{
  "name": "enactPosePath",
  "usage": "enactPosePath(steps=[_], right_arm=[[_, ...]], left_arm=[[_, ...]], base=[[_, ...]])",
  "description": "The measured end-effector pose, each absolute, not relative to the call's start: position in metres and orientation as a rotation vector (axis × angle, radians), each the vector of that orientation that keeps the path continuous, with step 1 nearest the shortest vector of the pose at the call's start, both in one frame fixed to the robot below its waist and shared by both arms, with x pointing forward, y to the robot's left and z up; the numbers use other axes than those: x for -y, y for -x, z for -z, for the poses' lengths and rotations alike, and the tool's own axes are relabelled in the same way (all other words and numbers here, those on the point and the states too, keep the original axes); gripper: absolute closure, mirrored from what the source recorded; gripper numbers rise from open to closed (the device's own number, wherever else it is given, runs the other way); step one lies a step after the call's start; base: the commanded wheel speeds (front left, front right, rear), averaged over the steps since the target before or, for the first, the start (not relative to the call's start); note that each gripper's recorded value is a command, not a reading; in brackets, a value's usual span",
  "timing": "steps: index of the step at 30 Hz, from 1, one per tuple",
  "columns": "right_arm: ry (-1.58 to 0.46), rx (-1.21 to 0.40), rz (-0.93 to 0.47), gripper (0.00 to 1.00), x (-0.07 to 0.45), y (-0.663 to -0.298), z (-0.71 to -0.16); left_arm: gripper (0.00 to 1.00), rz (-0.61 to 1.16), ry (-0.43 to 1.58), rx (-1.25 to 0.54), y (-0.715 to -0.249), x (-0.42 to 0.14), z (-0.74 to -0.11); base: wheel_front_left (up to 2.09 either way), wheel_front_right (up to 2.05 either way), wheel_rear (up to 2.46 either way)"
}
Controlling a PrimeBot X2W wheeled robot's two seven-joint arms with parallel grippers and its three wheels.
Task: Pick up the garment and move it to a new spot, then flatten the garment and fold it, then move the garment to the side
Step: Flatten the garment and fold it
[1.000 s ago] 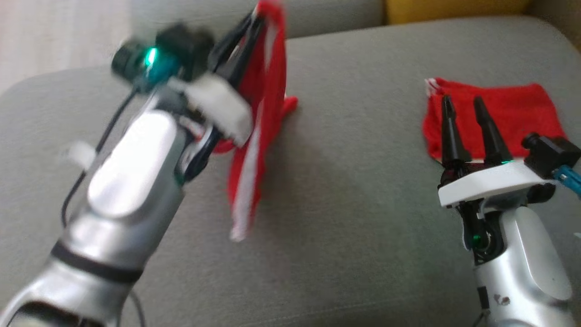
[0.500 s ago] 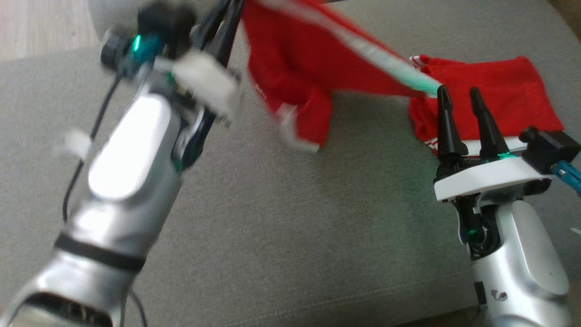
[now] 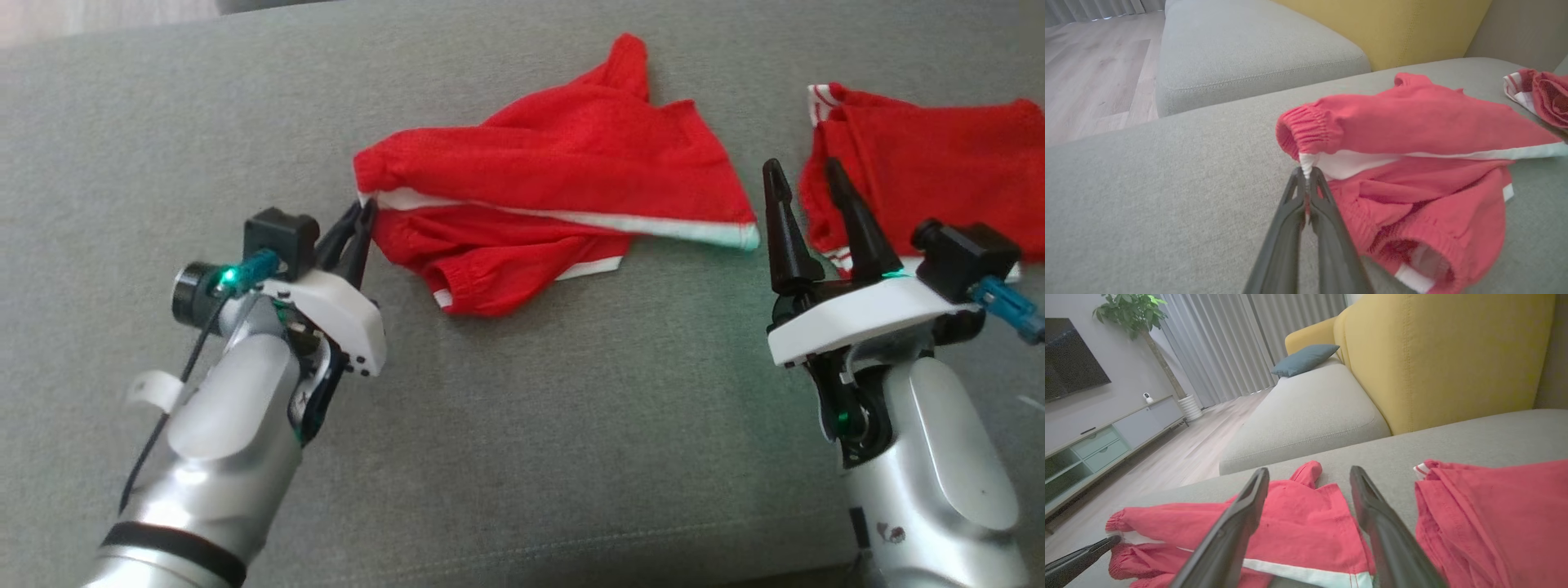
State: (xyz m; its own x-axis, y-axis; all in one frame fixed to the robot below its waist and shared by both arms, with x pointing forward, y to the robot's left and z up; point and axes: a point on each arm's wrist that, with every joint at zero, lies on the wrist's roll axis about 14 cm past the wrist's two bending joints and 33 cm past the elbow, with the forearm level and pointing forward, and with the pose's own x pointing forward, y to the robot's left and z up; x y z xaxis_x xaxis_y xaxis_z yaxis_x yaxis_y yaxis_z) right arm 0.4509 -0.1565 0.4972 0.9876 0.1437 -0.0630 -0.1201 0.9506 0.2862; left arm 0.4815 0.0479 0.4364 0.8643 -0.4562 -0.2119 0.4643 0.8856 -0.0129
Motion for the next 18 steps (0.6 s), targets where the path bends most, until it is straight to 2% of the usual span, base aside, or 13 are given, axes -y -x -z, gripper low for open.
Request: enactPosePath(steps=[1, 2, 3, 4, 13, 18], right_arm=[[-0.286, -0.092, -0.141, 0.0, 0.154, -0.452, -0.496], [-0.286, -0.095, -0.145, 0.0, 0.152, -0.452, -0.495], [-0.283, -0.099, -0.15, 0.0, 0.151, -0.453, -0.495], [-0.279, -0.102, -0.154, 0.0, 0.149, -0.453, -0.494], [-0.276, -0.096, -0.166, 0.0, 0.144, -0.451, -0.498], [-0.28, -0.112, -0.146, 0.0, 0.148, -0.437, -0.489]], left_arm=[[1.0, 0.477, -0.039, -0.221, -0.48, -0.05, -0.434], [0.72, 0.475, -0.038, -0.23, -0.479, -0.051, -0.431], [0.15, 0.47, -0.041, -0.236, -0.478, -0.053, -0.429], [0.0, 0.466, -0.041, -0.236, -0.477, -0.054, -0.429], [0.0, 0.423, -0.014, -0.166, -0.477, -0.061, -0.454], [0.0, 0.362, 0.043, -0.099, -0.466, -0.075, -0.473]], base=[[0.0, 0.0, 0.0], [0.0, 0.0, 0.0], [0.0, 0.0, 0.0], [0.0, 0.0, 0.0], [0.0, 0.0, 0.0], [0.0, 0.0, 0.0]])
